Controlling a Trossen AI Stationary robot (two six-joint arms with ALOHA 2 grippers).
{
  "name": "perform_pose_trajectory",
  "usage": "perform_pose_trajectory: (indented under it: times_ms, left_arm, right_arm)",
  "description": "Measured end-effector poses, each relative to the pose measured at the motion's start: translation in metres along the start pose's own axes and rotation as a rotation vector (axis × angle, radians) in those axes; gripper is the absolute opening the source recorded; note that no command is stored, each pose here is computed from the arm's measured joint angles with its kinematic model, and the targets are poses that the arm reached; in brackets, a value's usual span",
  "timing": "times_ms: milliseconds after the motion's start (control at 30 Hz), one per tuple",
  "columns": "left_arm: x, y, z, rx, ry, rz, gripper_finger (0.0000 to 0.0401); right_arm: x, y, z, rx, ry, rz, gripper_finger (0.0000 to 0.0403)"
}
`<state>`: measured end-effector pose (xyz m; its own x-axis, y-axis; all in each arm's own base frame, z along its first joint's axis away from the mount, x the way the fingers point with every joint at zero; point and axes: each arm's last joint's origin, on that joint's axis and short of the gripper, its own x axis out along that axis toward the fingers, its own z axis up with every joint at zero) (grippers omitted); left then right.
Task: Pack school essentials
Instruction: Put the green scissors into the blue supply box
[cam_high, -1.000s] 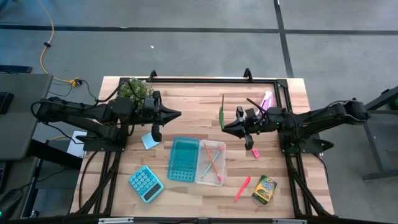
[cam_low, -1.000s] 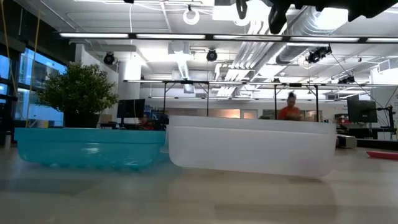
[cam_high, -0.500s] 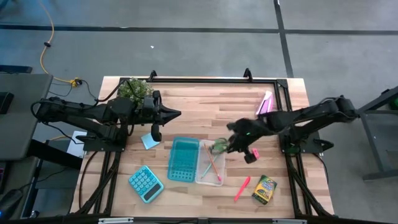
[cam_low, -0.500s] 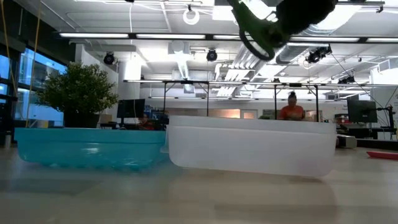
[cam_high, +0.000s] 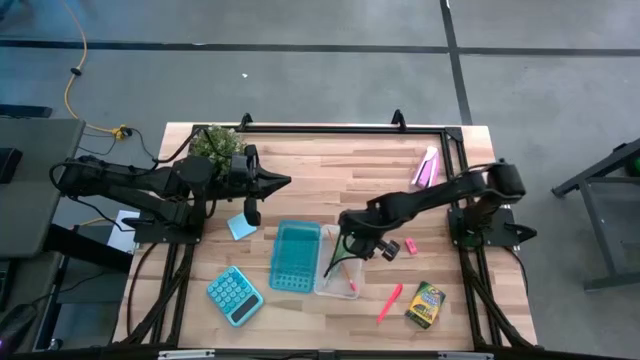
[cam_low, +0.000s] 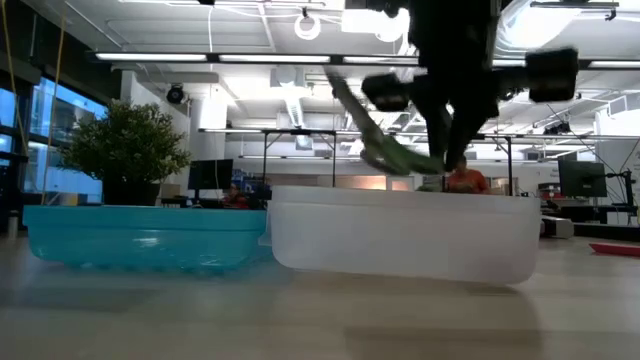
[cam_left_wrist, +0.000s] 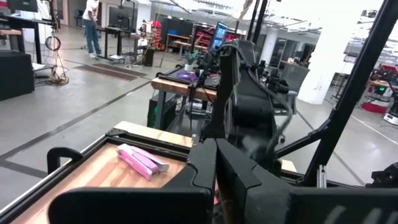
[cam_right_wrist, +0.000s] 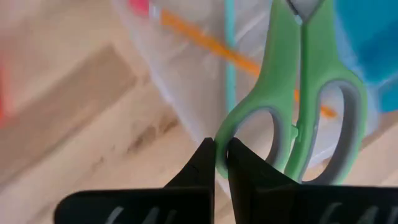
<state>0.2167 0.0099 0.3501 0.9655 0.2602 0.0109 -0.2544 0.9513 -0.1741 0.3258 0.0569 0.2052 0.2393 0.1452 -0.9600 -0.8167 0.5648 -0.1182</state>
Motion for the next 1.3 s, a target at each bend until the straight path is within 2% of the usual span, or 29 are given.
perform_pose_trajectory:
  times_ms: [200,500,633,833,1300]
  left_arm:
    - [0.0,0.0,0.0,0.0,0.001,0.0,0.0]
    - [0.0,0.002,0.0,0.0,-0.008,0.052,0.0]
    - [0.0,0.002,0.0,0.0,-0.008,0.052,0.0]
    - [0.0,0.002,0.0,0.0,-0.008,0.052,0.0]
    - [0.0,0.002,0.0,0.0,-0.008,0.052,0.0]
  right_arm:
    - [0.019,0.0,-0.003,-0.043,0.086,0.057,0.0]
    - [0.022,-0.002,-0.002,0.046,0.059,0.061,0.0]
    - [0.024,0.001,-0.002,0.055,0.016,0.102,0.0]
    - [0.026,0.001,-0.001,0.046,0.003,0.09,0.0002]
    - [0.027,-0.002,-0.001,0.042,0.03,0.036,0.0056]
